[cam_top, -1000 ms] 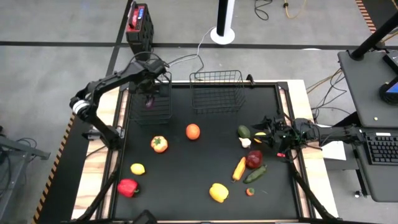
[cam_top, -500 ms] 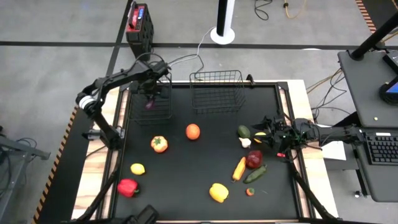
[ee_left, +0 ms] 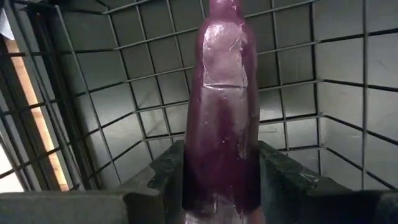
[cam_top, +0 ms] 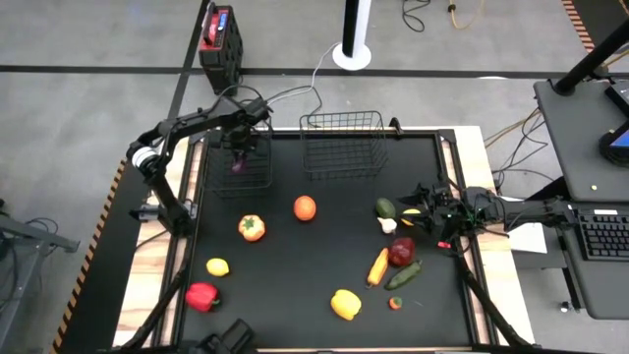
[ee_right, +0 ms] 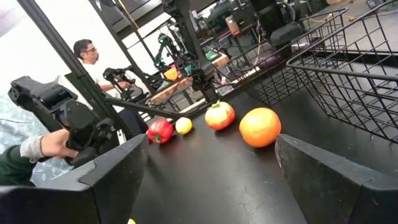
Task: Sort produce into baskets
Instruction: Put the violet eggplant into the left black wire basket
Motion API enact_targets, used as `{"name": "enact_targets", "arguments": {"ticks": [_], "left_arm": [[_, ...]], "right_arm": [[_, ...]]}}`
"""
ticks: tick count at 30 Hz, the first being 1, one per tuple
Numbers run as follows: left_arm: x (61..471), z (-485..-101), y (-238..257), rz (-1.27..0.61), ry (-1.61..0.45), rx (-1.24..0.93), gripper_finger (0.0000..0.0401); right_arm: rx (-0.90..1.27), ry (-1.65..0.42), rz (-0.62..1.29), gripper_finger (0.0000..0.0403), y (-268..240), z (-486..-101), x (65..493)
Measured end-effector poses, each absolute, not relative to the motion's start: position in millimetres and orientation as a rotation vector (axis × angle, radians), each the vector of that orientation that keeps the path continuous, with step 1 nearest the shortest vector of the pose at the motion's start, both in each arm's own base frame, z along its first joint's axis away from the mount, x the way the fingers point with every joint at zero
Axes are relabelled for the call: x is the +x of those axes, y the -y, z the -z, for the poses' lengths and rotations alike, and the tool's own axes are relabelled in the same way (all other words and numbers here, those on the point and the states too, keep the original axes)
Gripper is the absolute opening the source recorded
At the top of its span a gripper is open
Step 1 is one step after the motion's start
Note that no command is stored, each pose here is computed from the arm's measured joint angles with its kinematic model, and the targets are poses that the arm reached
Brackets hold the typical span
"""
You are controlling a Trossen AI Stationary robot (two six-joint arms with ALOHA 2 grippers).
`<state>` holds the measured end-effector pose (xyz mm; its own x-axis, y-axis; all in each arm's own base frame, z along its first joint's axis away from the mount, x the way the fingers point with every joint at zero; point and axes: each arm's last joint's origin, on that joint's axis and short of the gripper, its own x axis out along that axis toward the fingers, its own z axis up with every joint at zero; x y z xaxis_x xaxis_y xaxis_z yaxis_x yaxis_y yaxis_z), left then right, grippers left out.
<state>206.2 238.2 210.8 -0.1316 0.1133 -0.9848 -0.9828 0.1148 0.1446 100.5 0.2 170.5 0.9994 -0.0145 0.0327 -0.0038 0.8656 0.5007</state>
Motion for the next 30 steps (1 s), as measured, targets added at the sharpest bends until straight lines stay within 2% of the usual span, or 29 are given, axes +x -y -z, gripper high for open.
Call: {"name": "enact_targets", "arguments": {"ticks": [15,23,30], "left_arm": [[209.0,-200.8,-241.8,-1.249,-1.325,-0.948,0.0138],[208.1,-201.0,-242.6,-1.270,-1.340,-0.897,0.0166],[207.4,-201.2,-243.1,-1.284,-1.350,-0.864,0.0175]], "right_arm": [[0.524,0.015,0.013,0.0343,-0.2,-168.3,100.5],[0.525,0.015,0.013,0.0343,-0.2,-168.4,100.5],[0.525,0.016,0.013,0.0343,-0.2,-168.5,100.5]]}}
